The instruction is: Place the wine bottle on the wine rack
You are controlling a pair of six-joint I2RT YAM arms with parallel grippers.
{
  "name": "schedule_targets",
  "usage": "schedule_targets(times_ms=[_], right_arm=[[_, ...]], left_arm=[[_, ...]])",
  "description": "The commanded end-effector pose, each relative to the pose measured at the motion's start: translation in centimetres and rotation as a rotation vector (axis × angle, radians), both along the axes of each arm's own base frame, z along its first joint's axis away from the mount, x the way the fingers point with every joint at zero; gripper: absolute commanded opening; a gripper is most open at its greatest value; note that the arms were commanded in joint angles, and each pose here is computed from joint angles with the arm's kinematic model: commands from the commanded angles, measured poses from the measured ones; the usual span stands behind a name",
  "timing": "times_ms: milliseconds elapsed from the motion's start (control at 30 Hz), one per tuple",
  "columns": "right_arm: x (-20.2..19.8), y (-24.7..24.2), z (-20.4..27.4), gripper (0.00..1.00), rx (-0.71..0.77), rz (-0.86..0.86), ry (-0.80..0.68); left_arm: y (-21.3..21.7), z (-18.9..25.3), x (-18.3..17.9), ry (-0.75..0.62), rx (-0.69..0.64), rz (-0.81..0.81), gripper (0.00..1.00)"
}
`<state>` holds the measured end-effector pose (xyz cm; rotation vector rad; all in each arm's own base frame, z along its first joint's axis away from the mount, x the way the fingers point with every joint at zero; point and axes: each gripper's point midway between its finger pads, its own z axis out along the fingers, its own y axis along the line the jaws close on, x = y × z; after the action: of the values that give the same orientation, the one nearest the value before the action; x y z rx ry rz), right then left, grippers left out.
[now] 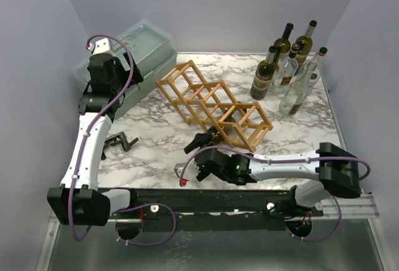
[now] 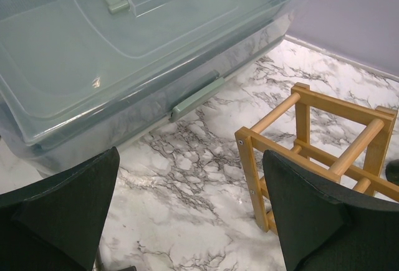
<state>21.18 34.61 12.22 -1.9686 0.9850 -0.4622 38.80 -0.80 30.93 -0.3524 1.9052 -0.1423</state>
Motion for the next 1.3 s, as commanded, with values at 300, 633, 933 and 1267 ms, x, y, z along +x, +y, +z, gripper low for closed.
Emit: schedule_targets(times_ms=[300, 633, 933, 1267], right_arm=[[-4.8, 3.0, 14.4, 1.00, 0.687, 0.096, 0.272], [-0.6, -2.9, 26.3, 1.00, 1.160, -0.186, 0.044], [4.5, -12.0, 30.7, 1.00, 1.447, -0.442, -0.096], [14.7, -18.8, 30.3, 1.00, 1.602, -0.764, 0.052]], left_arm=[[-0.4, -0.3, 0.5, -0.005, -0.018, -0.026, 0.98], [-6.7, 0.1, 1.4, -0.056, -0.086, -0.307, 0.99], [-8.2, 7.9, 3.1, -0.199, -0.114, -0.341, 0.99], [-6.0, 2.9, 1.5, -0.127, 0.033, -0.270, 0.99]])
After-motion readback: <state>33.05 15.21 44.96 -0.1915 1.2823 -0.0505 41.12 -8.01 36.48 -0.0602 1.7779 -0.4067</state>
